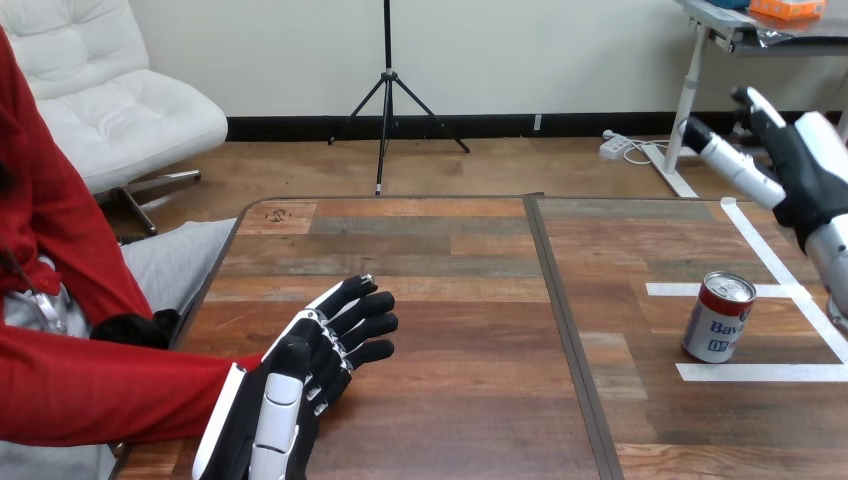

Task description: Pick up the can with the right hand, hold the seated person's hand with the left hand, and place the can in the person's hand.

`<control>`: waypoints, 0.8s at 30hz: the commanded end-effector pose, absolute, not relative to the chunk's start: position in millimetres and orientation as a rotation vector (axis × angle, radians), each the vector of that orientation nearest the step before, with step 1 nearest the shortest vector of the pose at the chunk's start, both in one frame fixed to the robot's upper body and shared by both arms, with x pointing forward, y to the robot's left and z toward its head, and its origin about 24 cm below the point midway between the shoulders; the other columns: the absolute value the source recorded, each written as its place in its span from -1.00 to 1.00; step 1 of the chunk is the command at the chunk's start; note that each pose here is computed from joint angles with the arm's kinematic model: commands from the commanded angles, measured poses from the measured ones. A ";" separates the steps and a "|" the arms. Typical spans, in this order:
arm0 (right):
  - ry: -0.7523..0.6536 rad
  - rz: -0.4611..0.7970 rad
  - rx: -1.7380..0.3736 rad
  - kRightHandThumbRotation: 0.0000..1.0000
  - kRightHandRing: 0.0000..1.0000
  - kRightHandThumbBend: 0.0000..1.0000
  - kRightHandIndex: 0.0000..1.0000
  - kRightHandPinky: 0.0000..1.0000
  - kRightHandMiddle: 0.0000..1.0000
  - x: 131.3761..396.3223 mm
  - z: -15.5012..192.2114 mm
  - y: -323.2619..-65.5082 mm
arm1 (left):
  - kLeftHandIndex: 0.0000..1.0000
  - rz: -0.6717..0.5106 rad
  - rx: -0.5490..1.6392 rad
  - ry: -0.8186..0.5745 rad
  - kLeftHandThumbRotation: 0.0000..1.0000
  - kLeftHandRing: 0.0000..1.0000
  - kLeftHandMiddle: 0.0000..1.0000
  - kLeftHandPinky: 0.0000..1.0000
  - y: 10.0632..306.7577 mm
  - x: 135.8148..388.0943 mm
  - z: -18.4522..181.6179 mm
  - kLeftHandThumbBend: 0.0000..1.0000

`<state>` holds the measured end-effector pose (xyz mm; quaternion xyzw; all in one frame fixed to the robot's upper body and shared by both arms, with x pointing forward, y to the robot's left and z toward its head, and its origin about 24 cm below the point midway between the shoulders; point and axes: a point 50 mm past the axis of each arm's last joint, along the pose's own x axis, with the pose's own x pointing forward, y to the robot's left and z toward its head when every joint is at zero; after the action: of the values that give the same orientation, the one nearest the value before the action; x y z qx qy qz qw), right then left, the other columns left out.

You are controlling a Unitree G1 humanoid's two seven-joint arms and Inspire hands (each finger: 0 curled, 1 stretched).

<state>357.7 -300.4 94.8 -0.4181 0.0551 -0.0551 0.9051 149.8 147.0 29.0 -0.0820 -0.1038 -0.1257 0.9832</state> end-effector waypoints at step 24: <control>0.270 -0.097 -0.951 0.76 0.76 0.93 0.89 0.44 0.85 356.4 78.4 -302.0 | 0.59 -0.251 -0.164 -0.300 1.00 0.59 0.59 0.52 147.3 163.2 45.4 0.31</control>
<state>350.4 -305.6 70.2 -0.4588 0.1418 -0.0422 0.8762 150.5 148.0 28.3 -0.0808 -0.0987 -0.1262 0.9838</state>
